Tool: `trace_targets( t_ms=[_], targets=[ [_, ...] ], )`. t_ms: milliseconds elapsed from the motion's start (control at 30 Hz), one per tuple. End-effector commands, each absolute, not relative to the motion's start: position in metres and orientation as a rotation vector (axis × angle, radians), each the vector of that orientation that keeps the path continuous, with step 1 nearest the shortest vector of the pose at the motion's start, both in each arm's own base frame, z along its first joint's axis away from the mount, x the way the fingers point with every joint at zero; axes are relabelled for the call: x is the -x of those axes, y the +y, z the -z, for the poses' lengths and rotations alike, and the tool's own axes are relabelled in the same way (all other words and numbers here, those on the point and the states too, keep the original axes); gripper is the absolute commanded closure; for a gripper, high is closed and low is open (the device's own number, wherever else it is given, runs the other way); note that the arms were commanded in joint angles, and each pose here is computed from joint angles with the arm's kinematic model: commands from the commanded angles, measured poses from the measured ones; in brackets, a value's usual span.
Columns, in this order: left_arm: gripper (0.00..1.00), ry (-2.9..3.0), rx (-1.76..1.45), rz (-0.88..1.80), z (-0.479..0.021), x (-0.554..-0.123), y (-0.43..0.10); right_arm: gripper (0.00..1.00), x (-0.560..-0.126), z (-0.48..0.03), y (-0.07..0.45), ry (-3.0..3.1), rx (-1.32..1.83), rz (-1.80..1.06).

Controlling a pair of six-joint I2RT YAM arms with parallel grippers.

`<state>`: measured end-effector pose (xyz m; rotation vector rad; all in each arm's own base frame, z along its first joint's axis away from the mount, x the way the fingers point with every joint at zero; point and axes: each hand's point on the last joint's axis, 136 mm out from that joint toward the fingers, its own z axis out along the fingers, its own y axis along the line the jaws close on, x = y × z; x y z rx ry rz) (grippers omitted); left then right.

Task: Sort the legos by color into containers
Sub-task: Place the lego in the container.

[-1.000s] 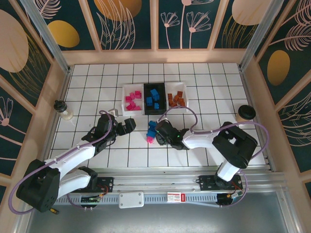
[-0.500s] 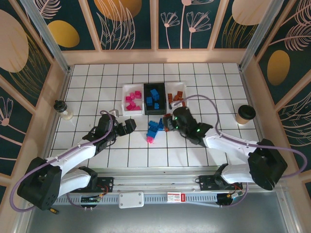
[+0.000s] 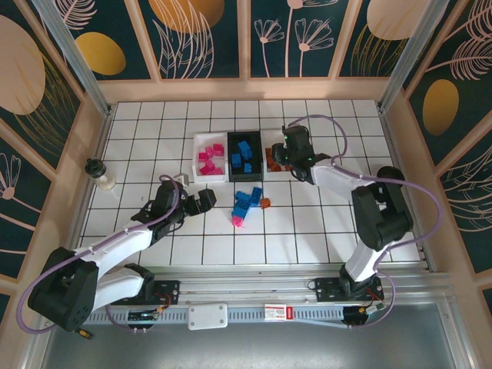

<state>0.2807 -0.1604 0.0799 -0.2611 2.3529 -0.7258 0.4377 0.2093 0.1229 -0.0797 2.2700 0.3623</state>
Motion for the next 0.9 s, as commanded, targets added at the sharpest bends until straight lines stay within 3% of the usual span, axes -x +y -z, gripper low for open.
trace_targets(
  t_ms=[0, 67, 167, 467, 867],
  targets=[
    [0.01, 2.332, 0.234, 0.736, -0.089, -0.284, -0.164, 0.62, -0.457, -0.139, 0.215, 2.224, 0.085, -0.353],
    [0.01, 2.333, 0.230, 0.737, -0.089, -0.283, -0.165, 0.50, -0.461, -0.141, 0.216, 2.222, 0.077, -0.351],
    [0.01, 2.334, 0.228, 0.736, -0.089, -0.283, -0.164, 0.42, -0.461, -0.153, 0.219, 2.201, 0.076, -0.376],
    [0.01, 2.330, 0.225, 0.735, -0.089, -0.283, -0.164, 0.39, -0.394, -0.174, 0.236, 2.148, 0.176, -0.414],
    [0.01, 2.338, 0.201, 0.764, -0.087, -0.281, -0.169, 0.38, -0.286, -0.112, 0.256, 2.277, 0.332, -0.449]
  ],
)
